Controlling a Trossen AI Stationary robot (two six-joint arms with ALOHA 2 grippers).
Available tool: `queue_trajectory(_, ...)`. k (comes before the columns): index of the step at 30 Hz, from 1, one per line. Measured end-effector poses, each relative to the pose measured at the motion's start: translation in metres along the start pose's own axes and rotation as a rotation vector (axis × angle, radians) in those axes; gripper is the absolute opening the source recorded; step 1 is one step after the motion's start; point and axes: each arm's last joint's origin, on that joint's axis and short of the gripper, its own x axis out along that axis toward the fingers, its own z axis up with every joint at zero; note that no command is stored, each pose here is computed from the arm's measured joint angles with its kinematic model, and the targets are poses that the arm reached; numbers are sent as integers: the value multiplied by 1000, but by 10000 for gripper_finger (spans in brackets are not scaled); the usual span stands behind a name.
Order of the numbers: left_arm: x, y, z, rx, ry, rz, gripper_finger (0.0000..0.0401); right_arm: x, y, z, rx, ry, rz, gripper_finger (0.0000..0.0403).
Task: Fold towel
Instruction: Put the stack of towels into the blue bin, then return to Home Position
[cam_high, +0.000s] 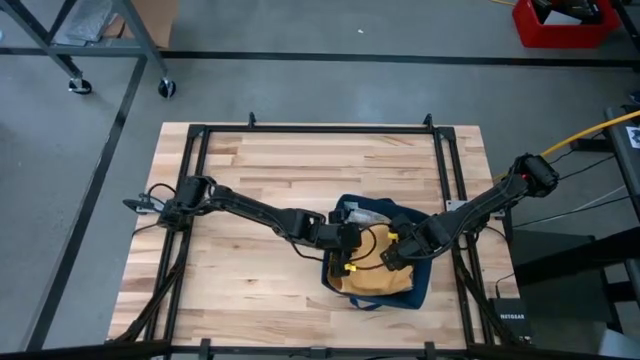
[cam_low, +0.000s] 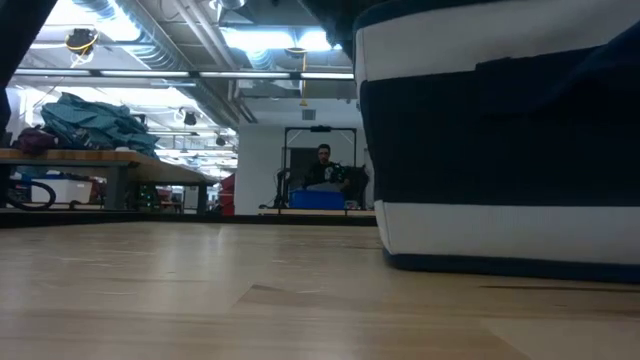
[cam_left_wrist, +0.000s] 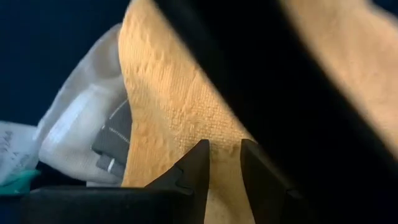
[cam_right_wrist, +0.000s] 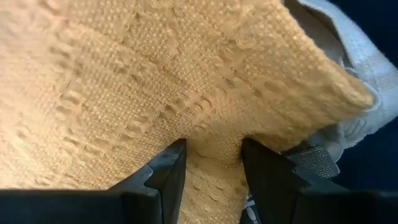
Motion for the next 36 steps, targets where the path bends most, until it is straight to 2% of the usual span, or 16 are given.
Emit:
queue_trajectory(6,19,16,-9,-12,40,39,81,0,1,0,1,-1,9,161)
queue_trajectory(13,31,54,-10,-62,60,130,81,0,2,0,2,-4,19,161)
queue_trajectory(19,28,65,-9,-34,78,149,81,-5,0,4,2,-119,26,161)
queue_trajectory(24,-11,68,15,-17,-6,146,81,-24,-7,8,18,-207,104,161)
queue_trajectory(28,-49,71,34,14,-93,142,81,-50,-18,13,-27,-309,190,161)
queue_trajectory(31,-81,74,45,97,-152,146,81,-80,-24,18,-86,-420,276,161)
queue_trajectory(36,-158,82,61,215,-275,167,81,-142,-42,26,-229,-564,432,161)
